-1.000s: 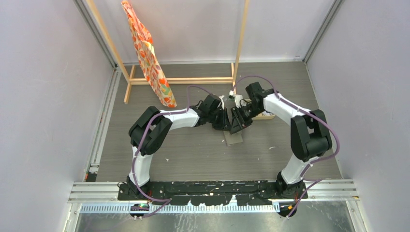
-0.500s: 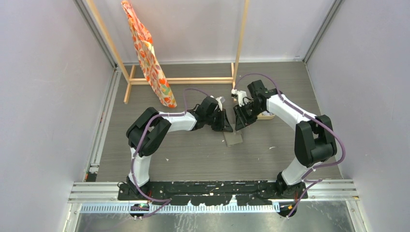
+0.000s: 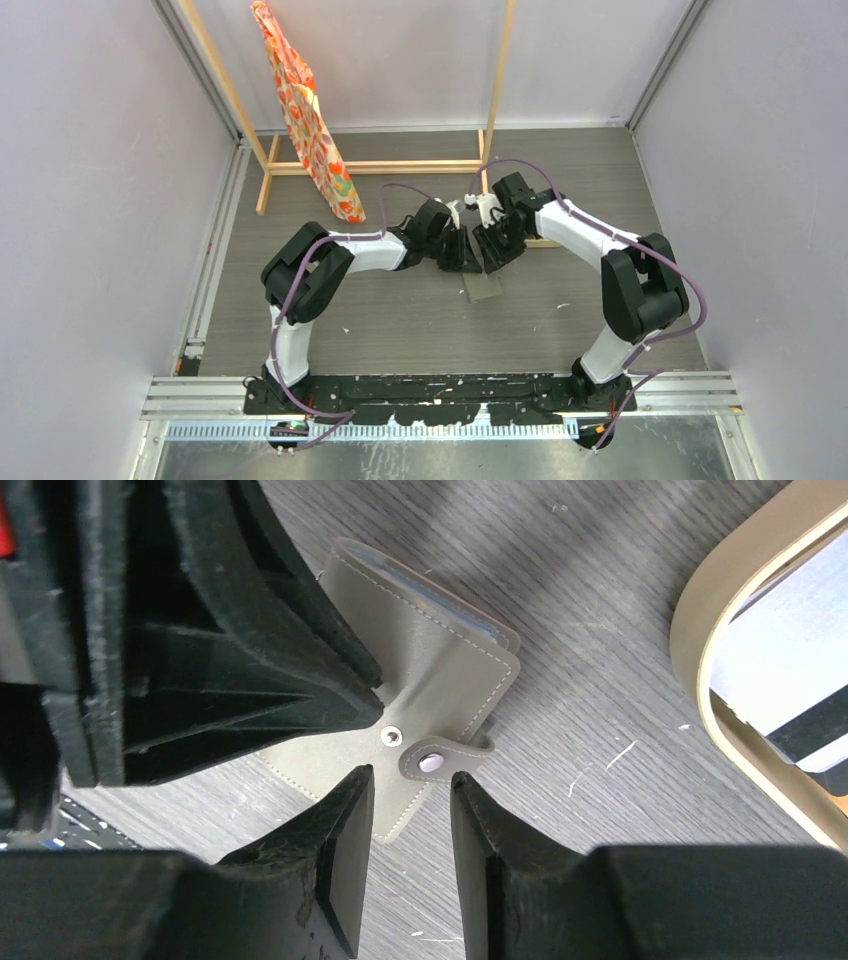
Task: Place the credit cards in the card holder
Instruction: Close the card holder at the center of the board.
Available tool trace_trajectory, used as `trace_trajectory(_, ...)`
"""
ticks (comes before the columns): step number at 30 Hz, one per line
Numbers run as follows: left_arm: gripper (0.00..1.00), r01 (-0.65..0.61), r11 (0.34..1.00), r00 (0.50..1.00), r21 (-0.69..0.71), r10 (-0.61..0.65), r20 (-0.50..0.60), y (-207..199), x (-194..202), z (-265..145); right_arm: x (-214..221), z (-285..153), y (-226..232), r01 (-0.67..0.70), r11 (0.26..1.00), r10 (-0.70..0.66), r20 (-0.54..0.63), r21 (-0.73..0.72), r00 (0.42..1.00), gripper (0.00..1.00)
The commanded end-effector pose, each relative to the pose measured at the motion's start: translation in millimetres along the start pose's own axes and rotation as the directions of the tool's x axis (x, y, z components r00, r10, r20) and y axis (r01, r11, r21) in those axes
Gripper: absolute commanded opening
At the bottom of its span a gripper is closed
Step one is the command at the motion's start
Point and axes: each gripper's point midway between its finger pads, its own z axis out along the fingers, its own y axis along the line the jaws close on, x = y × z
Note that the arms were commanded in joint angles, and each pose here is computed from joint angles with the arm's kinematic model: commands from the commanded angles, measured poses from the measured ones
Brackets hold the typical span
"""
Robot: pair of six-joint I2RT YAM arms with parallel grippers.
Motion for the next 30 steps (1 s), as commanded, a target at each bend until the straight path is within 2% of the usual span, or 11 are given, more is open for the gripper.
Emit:
trace_trajectory(1, 0.15, 0.005, 1.0, 1.0, -0.01, -0.005, -0.01, 0.5, 0.1, 1.2, -3.4, 6.5, -7.1, 0.011, 0.998, -0.011, -0.003, 0.06, 1.0, 0.4)
trace_trajectory(12, 0.14, 0.006, 1.0, 1.0, -0.008, -0.006, -0.014, 0.9, 0.7, 2.3, -0.9, 15.2, -4.5, 0.03, 0.997, -0.028, -0.031, 0.073, 0.999, 0.37)
trace_trajectory(30, 0.13, 0.007, 1.0, 1.0, -0.009, -0.008, -0.018, 1.1, 1.2, 2.8, -2.5, 7.6, -2.3, 0.036, 0.997, -0.035, -0.022, 0.072, 0.999, 0.06)
